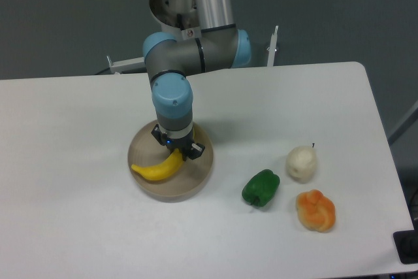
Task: Pick up the banana from the plate
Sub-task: 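Lower the gripper onto the banana and close it around it, then lift the banana off the plate and carry it toward the green pepper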
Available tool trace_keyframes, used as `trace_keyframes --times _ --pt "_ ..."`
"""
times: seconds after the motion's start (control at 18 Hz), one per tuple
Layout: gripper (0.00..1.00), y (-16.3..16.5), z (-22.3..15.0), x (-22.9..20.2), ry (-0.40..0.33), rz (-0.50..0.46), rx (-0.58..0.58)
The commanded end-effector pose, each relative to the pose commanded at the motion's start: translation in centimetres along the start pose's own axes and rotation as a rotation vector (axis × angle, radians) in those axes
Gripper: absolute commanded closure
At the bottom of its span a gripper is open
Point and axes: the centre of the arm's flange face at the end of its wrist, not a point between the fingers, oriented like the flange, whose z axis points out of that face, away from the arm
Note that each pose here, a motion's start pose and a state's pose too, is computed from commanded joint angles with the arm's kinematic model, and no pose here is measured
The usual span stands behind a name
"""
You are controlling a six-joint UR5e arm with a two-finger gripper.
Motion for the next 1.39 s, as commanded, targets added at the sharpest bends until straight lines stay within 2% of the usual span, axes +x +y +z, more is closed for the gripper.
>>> trace_keyframes --times 0.17,0.33,0.44,0.67,0.78,1.11,1.39 --pt "0.73 -0.2 -1.1 -0.6 -0.018 0.0 0.013" --pt "0.73 -0.8 -3.9 -1.9 -0.054 0.008 0.048" --pt "0.75 -0.1 -5.3 -3.3 -0.1 0.026 0.036" --pt "0.75 1.2 -7.7 -7.2 -0.148 0.071 0.051" --pt "0.75 3.0 -9.0 -9.7 -0.167 0.052 0.06" --pt "0.75 7.8 -12.3 -16.5 -0.209 0.1 0.053" --pt "0.75 9.1 -16.2 -20.0 -0.242 0.111 0.057"
